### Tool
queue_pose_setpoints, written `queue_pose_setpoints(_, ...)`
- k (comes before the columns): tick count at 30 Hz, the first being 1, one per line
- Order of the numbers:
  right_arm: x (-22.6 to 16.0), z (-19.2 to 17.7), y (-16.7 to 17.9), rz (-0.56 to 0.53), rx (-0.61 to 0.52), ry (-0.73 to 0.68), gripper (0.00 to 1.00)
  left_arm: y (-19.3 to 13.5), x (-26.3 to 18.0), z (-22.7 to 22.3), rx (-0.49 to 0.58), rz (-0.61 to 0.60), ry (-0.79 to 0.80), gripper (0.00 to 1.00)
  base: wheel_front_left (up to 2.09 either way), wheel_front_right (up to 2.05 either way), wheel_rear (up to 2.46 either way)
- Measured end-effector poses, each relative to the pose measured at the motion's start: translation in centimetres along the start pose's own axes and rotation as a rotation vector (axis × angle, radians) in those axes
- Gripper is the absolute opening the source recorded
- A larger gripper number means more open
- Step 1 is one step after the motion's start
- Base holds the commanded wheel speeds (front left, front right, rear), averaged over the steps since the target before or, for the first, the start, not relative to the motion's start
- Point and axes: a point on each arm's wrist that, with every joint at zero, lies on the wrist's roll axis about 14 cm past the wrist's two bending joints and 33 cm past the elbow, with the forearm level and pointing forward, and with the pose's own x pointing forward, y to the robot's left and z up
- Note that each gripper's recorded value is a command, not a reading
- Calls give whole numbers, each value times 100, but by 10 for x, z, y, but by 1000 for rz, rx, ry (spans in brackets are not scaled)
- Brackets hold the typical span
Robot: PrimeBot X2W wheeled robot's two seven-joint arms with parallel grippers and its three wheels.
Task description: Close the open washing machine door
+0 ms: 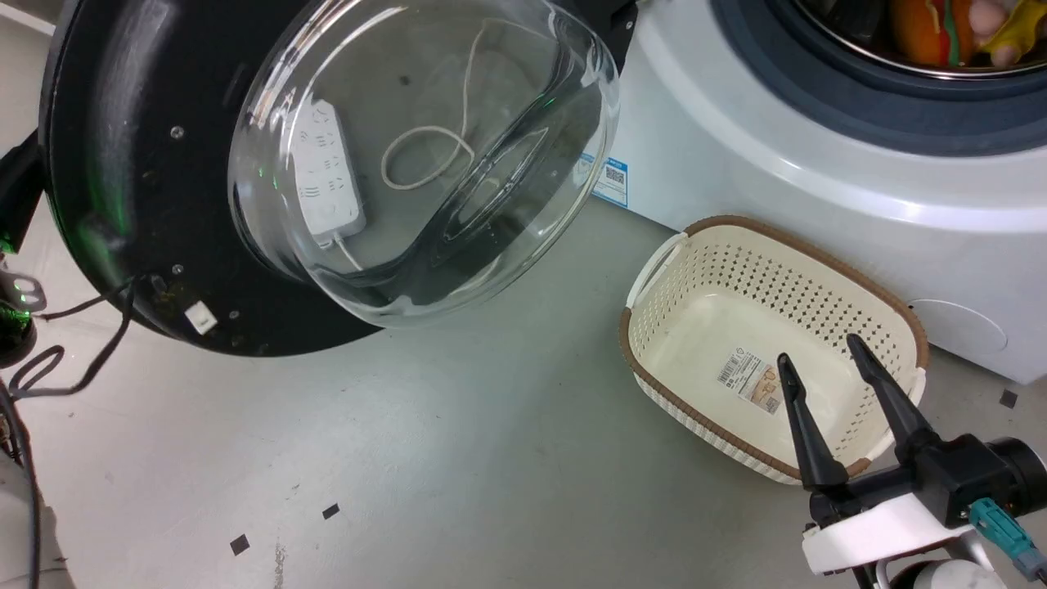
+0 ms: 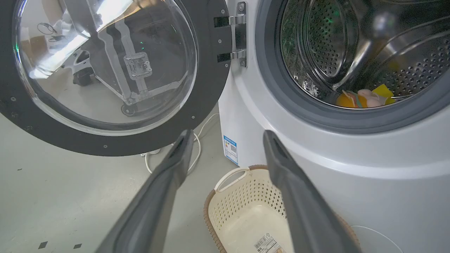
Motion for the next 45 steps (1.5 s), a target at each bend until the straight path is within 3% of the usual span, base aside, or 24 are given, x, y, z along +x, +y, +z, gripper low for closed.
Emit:
queue_pose_setpoints(9,-5,17,-7,-28,-25,-34,100,-18,-22,-42,-32,-139,249,0,0,0,0)
queue_pose_setpoints(18,-22,54,-31,-126,-70,-104,100,-37,-66,-110,-95,-266,475,0,0,0,0)
queue_pose_setpoints(32,-84,91,-85,-342,-91,-176,100,-60,-121,-242,-203,-387,798,0,0,0,0)
queue_pose_setpoints(40,-124,94,-115,-467,-119,-168,100,-98,-126,-319,-321,-484,909,0,0,0,0)
queue_pose_setpoints(45,-154,90,-135,-558,-133,-147,100,-112,-123,-368,-390,-483,976,0,0,0,0)
